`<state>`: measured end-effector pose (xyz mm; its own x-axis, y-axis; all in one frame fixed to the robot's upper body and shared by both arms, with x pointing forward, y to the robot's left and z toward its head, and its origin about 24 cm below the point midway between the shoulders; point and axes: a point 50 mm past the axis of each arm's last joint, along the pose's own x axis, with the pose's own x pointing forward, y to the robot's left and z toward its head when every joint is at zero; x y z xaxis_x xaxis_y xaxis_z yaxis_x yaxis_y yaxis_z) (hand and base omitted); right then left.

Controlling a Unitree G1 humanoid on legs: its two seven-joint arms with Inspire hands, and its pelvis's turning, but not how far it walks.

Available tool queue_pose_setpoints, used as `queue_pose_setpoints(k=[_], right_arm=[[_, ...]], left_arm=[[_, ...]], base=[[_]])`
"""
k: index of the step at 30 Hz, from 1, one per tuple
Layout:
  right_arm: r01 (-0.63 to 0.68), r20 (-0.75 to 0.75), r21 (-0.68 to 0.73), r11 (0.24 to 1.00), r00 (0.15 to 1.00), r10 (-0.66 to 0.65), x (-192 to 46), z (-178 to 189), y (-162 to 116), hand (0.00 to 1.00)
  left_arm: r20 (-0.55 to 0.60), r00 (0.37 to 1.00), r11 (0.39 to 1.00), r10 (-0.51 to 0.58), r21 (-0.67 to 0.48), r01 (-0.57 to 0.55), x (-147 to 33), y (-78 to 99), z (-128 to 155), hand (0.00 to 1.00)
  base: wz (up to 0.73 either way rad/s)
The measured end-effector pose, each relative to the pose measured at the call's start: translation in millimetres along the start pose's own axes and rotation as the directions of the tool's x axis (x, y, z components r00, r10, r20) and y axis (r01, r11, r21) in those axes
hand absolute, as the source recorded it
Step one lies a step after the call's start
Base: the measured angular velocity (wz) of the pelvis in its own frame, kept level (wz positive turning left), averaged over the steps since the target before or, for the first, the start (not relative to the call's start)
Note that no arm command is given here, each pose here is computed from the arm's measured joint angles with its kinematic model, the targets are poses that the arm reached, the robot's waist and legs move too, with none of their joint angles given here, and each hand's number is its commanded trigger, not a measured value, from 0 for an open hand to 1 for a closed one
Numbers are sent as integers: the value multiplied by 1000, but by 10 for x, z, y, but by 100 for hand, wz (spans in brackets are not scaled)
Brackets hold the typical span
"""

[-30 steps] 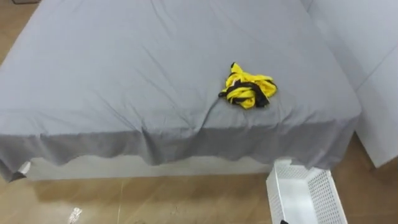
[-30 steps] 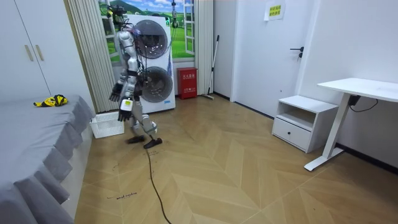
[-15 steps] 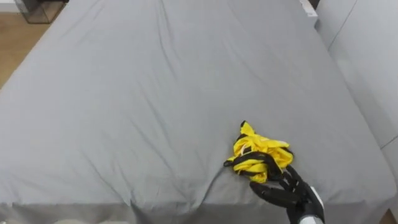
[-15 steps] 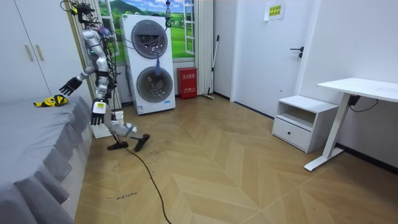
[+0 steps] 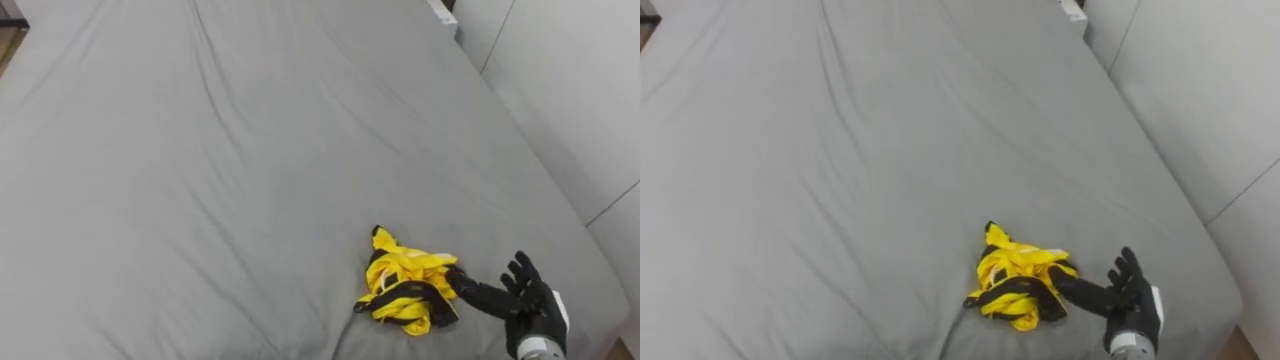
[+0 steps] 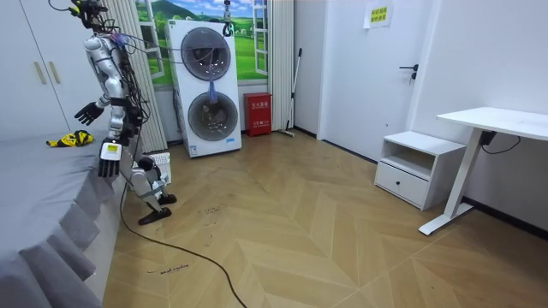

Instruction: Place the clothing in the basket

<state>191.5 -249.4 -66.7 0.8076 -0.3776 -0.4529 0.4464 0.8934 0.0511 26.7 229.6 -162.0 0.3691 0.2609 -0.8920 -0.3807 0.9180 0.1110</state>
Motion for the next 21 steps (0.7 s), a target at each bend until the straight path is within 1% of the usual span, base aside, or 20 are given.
queue_pose_setpoints(k=[4,6,10,13,15,17,21], right_arm=[[-35,50,9,999,998,34,56,144,109,0],[-49,72,4,999,996,49,94,213,161,0],[-96,108,-77,992,989,104,182,332,294,0],[-119,65,-125,985,990,128,213,251,334,0],[-144,14,-152,978,989,148,234,156,382,0],[-158,-60,-184,970,987,150,255,22,391,0],[-163,-83,-217,963,986,148,303,11,435,0]], left_arm=[[-17,1000,1000,-7,4,7,17,-20,14,0],[-19,1000,1000,-9,24,10,20,-18,18,0],[-25,1000,999,-15,46,16,39,-12,54,0],[-32,999,997,-25,67,27,63,-33,94,0],[-38,999,996,-32,78,35,75,-43,115,0],[-32,998,994,-49,95,52,94,-92,166,0],[-23,998,993,-57,100,59,115,-126,225,0]], base=[[14],[4],[4],[15],[7],[4],[1]])
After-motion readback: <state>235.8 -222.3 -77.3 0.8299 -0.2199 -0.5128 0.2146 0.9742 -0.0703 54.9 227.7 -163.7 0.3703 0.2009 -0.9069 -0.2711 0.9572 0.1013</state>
